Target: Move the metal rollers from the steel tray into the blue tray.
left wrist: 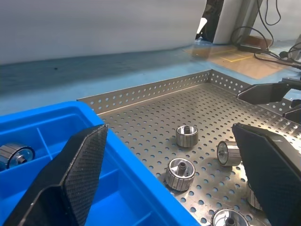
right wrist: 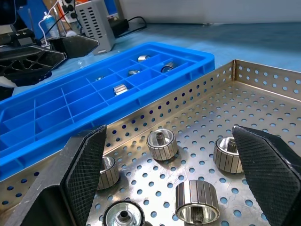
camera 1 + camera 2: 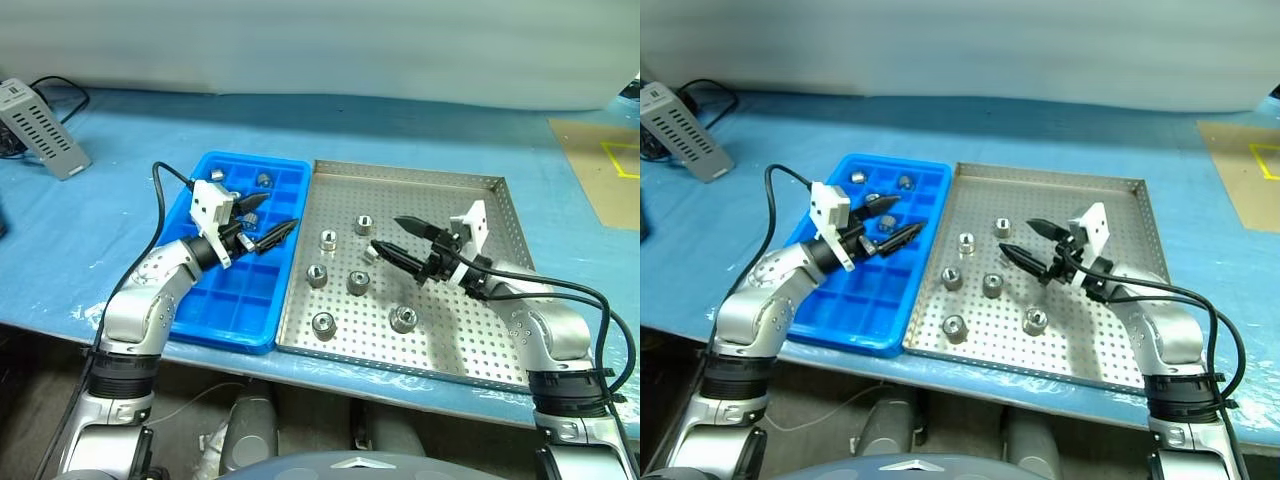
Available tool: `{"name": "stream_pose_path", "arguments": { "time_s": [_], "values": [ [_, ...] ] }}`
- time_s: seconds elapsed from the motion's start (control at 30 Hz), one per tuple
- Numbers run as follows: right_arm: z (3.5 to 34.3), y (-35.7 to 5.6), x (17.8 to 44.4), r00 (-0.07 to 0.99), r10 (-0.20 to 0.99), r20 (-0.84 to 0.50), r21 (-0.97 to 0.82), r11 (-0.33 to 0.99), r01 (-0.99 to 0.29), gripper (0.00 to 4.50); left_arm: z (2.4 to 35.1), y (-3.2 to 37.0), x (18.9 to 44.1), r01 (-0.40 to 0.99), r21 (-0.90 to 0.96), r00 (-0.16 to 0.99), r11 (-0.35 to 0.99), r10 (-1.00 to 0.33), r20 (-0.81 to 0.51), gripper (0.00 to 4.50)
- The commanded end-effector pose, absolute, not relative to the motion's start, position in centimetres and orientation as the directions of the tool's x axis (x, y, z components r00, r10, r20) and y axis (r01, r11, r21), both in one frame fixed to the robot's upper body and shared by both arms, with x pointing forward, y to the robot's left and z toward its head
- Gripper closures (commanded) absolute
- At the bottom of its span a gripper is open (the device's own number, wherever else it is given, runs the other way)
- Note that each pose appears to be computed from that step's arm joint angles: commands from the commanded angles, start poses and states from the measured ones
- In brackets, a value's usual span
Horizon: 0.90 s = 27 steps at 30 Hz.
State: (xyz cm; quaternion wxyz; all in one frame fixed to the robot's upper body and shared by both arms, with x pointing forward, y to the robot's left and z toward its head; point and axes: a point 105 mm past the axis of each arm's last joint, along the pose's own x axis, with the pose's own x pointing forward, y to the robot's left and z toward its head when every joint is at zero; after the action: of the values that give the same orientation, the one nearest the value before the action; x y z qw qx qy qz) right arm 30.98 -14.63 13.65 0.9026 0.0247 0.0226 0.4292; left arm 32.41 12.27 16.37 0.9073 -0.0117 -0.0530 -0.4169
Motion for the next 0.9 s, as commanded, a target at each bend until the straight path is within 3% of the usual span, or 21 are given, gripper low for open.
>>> {"name": "stream_pose_path", "arguments": {
  "time_s": [0.03,0.9],
  "values": [
    [14.28,-14.16,31.05,0.615,0.788,0.006,0.034,0.615,-0.788,0.02,17.50,12.80,32.00,0.753,0.069,0.642,0.654,-0.754,0.141,0.00],
    [14.71,-14.63,30.39,0.623,0.782,0.007,0.021,0.623,-0.782,0.02,17.30,12.27,32.03,0.771,0.056,0.621,0.634,-0.768,0.153,0.00]
  ]
}}
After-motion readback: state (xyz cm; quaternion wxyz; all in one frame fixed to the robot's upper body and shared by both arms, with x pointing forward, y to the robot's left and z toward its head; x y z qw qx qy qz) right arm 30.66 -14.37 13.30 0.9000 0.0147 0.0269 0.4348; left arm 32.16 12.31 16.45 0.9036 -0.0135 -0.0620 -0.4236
